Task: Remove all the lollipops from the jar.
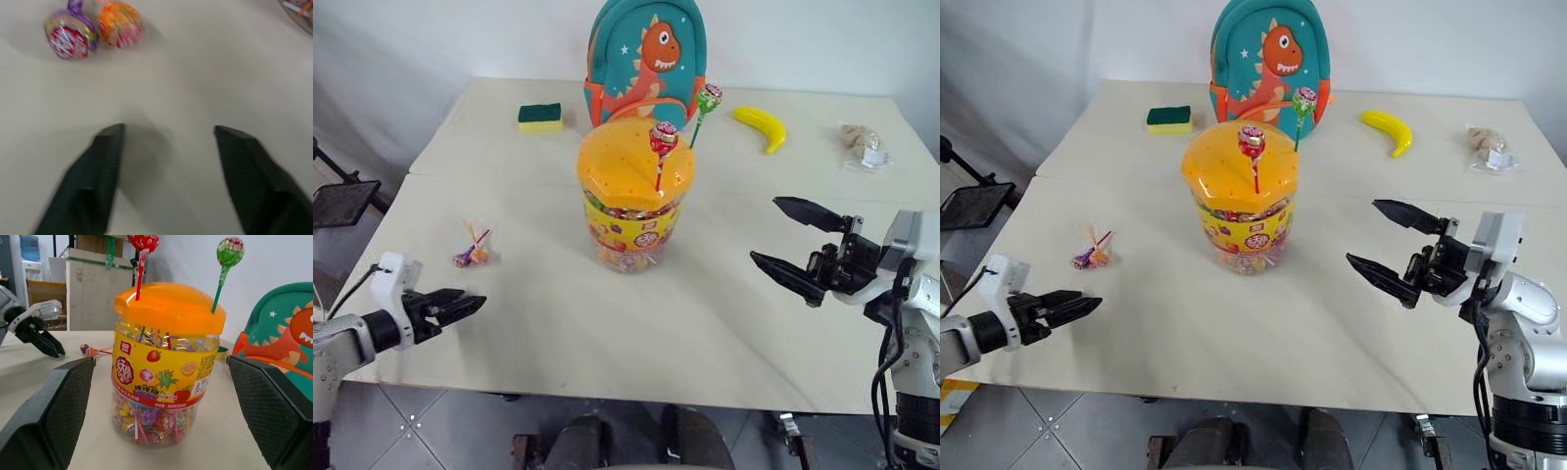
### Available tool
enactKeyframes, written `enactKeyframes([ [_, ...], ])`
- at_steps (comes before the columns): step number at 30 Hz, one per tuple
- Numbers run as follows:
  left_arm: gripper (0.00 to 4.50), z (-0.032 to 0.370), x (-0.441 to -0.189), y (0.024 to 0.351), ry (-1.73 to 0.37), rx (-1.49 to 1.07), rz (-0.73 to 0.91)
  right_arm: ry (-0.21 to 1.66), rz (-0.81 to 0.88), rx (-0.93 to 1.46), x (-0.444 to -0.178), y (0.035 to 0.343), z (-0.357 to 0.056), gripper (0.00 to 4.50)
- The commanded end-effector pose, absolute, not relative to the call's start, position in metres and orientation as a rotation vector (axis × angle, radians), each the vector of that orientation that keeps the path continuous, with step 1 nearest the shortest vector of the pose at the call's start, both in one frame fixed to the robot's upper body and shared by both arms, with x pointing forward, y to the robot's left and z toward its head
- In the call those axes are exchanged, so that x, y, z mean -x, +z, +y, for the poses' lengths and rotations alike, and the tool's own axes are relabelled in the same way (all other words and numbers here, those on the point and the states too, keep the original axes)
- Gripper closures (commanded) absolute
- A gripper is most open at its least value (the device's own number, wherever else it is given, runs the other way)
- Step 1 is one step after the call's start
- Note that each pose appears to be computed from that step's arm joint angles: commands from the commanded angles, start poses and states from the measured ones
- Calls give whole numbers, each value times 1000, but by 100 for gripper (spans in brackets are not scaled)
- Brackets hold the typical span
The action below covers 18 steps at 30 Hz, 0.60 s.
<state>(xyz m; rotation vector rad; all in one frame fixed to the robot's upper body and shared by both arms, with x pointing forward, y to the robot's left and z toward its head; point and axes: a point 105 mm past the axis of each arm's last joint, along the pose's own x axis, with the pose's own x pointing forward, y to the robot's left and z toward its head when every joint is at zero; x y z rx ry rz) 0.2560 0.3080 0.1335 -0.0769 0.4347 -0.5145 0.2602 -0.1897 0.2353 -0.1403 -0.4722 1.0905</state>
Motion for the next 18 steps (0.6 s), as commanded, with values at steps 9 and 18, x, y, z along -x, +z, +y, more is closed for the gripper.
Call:
enactKeyframes([
  [9,3,265,-247,259,-893,-63,-213,1048,-519,2,-295,293,-153,0],
  [18,3,214,-250,288,-1074,35,-375,1055,-445,-70,-338,305,-106,0],
])
